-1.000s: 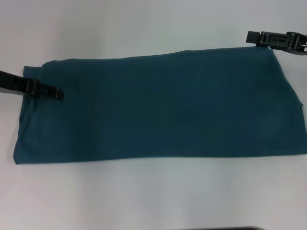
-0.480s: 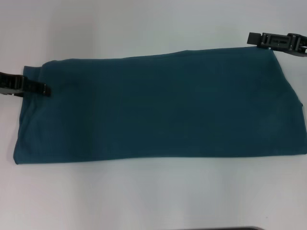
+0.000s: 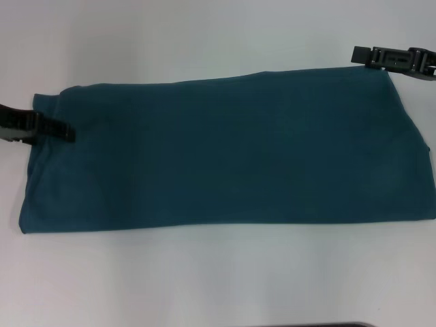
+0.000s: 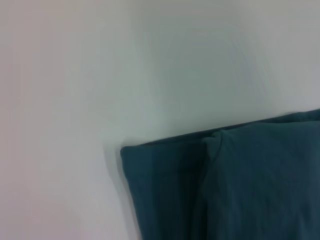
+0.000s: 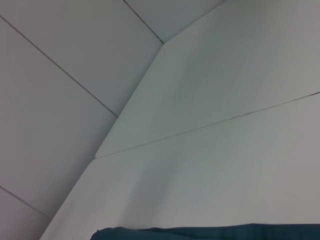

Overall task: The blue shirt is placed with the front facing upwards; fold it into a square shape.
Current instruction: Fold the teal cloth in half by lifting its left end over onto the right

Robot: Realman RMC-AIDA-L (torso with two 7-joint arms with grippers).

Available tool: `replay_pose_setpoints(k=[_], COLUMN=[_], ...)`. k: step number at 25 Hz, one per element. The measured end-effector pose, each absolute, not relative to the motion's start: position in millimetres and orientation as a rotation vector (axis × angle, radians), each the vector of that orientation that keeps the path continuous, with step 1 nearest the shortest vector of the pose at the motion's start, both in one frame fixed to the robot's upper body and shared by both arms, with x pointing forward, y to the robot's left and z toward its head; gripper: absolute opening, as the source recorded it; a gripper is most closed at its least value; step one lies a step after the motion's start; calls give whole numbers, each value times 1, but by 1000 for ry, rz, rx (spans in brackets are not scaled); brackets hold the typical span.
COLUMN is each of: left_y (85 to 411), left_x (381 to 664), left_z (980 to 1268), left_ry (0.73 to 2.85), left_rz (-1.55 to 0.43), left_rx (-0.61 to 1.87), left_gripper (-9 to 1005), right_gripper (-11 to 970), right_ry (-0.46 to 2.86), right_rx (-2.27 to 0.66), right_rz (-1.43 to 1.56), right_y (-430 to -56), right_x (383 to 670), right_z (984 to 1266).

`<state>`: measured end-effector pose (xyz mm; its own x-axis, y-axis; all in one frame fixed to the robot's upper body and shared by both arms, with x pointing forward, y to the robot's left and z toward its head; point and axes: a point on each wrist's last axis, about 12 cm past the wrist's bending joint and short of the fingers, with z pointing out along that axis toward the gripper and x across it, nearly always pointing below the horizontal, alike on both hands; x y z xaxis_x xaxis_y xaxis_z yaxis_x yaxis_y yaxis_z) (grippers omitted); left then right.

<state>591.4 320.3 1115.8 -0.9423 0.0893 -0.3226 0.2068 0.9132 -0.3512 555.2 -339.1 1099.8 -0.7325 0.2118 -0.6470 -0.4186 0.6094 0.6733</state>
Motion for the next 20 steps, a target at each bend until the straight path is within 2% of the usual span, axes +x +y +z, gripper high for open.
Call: replay_pose_setpoints(k=[20], left_y=[324], left_x=[595], left_z=[1114], left_ry=[2801], left_rz=[-501], left_rx=[208], left_gripper=[872], right_gripper=[716], right_ry=[2118], right_rx=[-167], right_rz=[1135], right_y=[-339], right_x=[554], right_z=[1100])
